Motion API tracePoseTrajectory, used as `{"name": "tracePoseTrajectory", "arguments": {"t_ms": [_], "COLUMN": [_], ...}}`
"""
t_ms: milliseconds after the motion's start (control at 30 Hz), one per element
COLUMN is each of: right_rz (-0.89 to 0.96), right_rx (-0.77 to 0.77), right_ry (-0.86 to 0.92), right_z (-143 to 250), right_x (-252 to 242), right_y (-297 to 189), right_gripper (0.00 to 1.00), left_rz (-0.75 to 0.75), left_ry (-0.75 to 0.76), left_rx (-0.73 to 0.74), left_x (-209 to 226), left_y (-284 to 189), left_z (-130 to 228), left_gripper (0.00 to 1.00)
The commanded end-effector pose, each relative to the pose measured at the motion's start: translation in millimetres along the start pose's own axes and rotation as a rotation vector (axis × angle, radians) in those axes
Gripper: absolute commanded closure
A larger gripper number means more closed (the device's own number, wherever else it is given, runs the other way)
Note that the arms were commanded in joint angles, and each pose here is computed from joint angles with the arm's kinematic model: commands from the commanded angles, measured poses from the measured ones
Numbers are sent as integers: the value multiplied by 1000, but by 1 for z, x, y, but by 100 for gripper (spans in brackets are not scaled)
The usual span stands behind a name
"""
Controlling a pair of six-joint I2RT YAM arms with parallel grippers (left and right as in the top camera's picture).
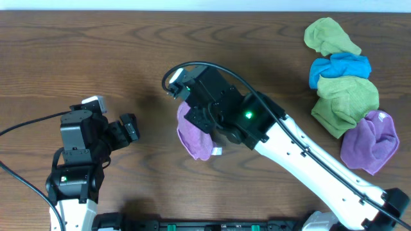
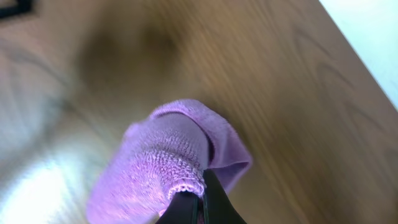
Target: Fold the cloth
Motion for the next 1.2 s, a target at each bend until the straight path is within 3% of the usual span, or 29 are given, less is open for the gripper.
{"name": "tracePoseTrajectory", "arguments": {"t_ms": [0,133,433,733,867,933,1033,1167], "right_rz": [150,172,198,235,598,694,689,502], "right_rx": [108,218,235,238,339,415,447,333], "right_ry": [-9,60,134,144,283,299,289,253], "right_z": [11,34,58,42,67,81,84,62], "right_x": [-16,-25,-37,-66,-135,-148,-146,-120], "right_y": [-7,-17,-55,28,104,114,108,85], "right_gripper": [99,99,99,99,76,56,37,27], "left_rz": [-2,10,28,29,30,37,37,37], "left_ry": [-6,-3,-8,-8,-8,-8,-8,-8], "left_rx": [-29,-47,-55,-54,-53,-48,-44,-44], "left_x": [-2,-4,-6,-6,-6,-6,-6,-6], "left_y": [-3,-4,-4,-4,-4,-4,-4,-4], "left_z": [-6,-9,-11,-10,-10,-10,-9,-10], "left_gripper": [5,5,5,5,5,5,5,5]}}
Point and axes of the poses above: each gripper's point midway between its finger pads, its own y axis out along the fingers, its own x axis along the line the jaws close on, z = x × y, the point moved 10 cm from there along -y, back along the fingers, and after that the axes turned 15 degrees about -y, right-handed, at the moved point
